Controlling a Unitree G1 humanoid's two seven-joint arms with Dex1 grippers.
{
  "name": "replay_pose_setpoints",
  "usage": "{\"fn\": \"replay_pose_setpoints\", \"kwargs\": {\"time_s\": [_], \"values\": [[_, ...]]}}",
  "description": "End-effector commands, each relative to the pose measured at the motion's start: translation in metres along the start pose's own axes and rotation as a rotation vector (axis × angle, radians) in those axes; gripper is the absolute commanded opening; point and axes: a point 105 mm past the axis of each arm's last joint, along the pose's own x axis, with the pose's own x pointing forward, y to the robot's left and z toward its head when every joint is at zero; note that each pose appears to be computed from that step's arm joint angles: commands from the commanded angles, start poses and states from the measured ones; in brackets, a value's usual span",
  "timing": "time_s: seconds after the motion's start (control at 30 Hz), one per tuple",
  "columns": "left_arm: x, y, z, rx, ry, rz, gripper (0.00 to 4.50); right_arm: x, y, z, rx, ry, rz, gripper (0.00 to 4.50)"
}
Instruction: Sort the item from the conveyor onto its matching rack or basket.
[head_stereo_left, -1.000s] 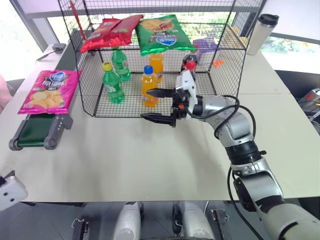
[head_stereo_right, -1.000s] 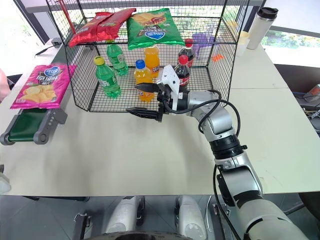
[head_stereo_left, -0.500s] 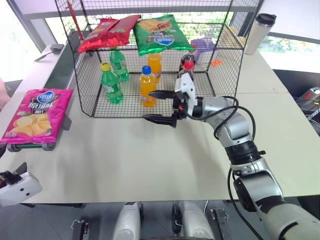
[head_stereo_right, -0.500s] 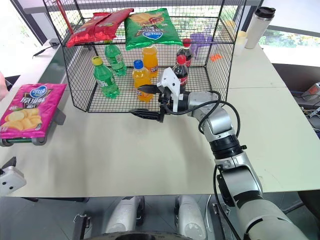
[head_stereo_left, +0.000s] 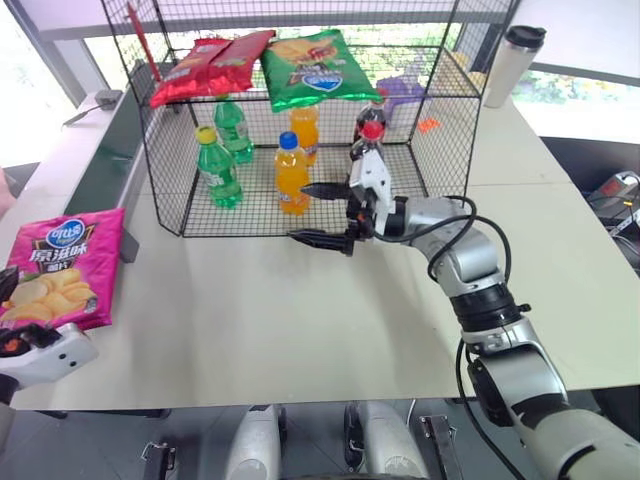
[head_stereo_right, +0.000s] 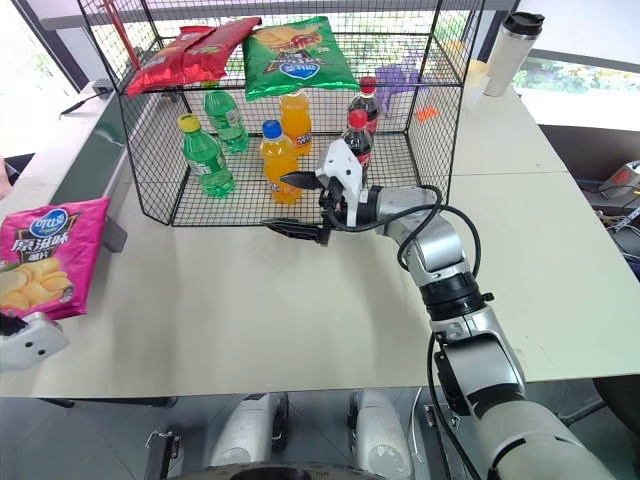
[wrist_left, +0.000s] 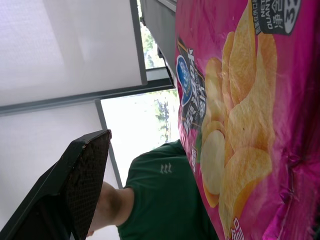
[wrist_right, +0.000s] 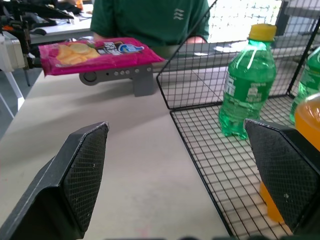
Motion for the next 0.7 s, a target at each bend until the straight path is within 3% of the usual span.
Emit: {"fn": "replay_pose_setpoints", "kwargs": {"time_s": [0.03,0.13,0.37,0.53,0.7], "values": [[0.004,0.004,0.001,0.015,0.001,0.021,4.2,-0.003,-0.002,0.011,-0.044,-0.03,-0.017,4.5],[0.007,0.002,0.004,0.007,-0.012,0.015,3.19,-0.004,-0.003,0.011,-0.046,-0.029,-0.029,4.5],[0.003,0.002,0.002,0.015,0.003,0.006,0.13,-0.006,-0.004,0.007,-0.047,-0.022,-0.046,4.5],[-0.004,0.018,-0.007,0.0,0.052,0.027,0.05,-0.006,-0.005,0.005,-0.04,-0.022,-0.05,4.5],[-0.003,0.076,-0.01,-0.076,0.044,0.008,0.05,-0.01,-0.012,0.002,-0.032,-0.016,-0.07,4.5]]}}
